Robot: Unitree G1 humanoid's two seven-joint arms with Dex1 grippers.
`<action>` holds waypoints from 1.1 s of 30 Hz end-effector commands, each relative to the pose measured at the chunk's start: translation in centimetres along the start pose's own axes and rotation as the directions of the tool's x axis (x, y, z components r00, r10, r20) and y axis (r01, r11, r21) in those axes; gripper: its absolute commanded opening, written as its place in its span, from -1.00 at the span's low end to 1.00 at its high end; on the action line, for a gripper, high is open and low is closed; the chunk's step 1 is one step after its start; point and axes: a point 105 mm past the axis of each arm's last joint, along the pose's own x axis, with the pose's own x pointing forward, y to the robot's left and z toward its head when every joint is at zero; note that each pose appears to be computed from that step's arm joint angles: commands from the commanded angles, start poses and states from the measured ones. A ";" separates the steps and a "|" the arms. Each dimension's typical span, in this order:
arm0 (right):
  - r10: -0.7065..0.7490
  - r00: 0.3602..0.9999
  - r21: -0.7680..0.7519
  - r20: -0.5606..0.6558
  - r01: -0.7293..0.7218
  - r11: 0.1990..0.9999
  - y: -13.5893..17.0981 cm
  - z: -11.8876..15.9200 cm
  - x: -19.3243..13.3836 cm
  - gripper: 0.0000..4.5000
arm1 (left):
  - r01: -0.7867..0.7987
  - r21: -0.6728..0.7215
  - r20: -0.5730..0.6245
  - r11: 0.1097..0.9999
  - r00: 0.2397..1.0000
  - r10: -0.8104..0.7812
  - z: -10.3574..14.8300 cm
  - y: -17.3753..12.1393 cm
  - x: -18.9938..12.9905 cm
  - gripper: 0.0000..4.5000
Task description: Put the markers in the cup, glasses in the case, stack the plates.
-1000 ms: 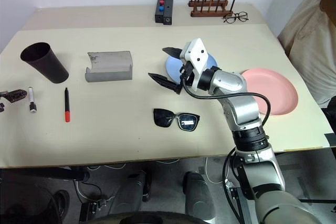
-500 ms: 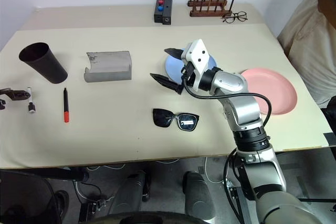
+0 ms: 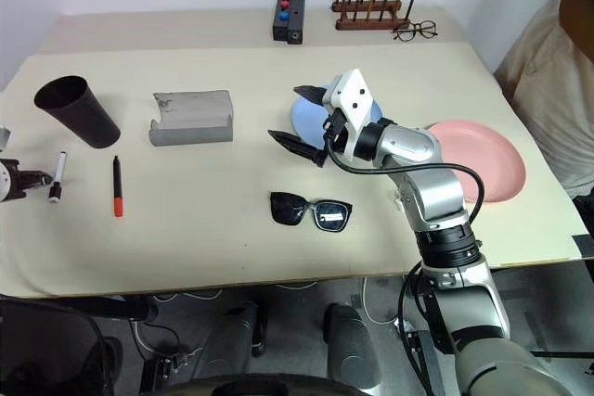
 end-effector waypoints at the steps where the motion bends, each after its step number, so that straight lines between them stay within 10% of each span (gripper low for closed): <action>1: -0.017 0.999 -0.038 0.045 0.018 0.999 -0.4 1.5 -0.5 1.00 | -0.039 0.014 -0.024 0.999 0.999 0.039 -0.7 1.5 -1.2 -0.99; 17: 0.010 0.999 -0.029 0.047 -0.008 1.000 -0.1 1.1 -0.3 1.00 | -0.101 0.067 0.086 0.993 0.992 0.095 -0.1 3.0 -5.4 -0.99; 22: 0.017 0.999 -0.023 0.046 -0.016 1.000 0.0 1.1 -0.2 1.00 | -0.082 0.086 0.117 0.993 0.991 0.072 1.1 1.7 -4.9 -0.21; 27: 0.019 0.999 -0.022 0.050 -0.018 1.000 0.1 1.3 -0.1 1.00 | -0.038 0.068 0.114 0.997 0.993 0.030 2.0 0.3 -3.0 0.97; 33: 0.008 0.999 -0.022 0.044 -0.007 1.000 0.0 1.3 -0.2 1.00 | -0.020 0.083 0.062 0.996 0.998 0.014 1.6 -0.6 -1.1 0.99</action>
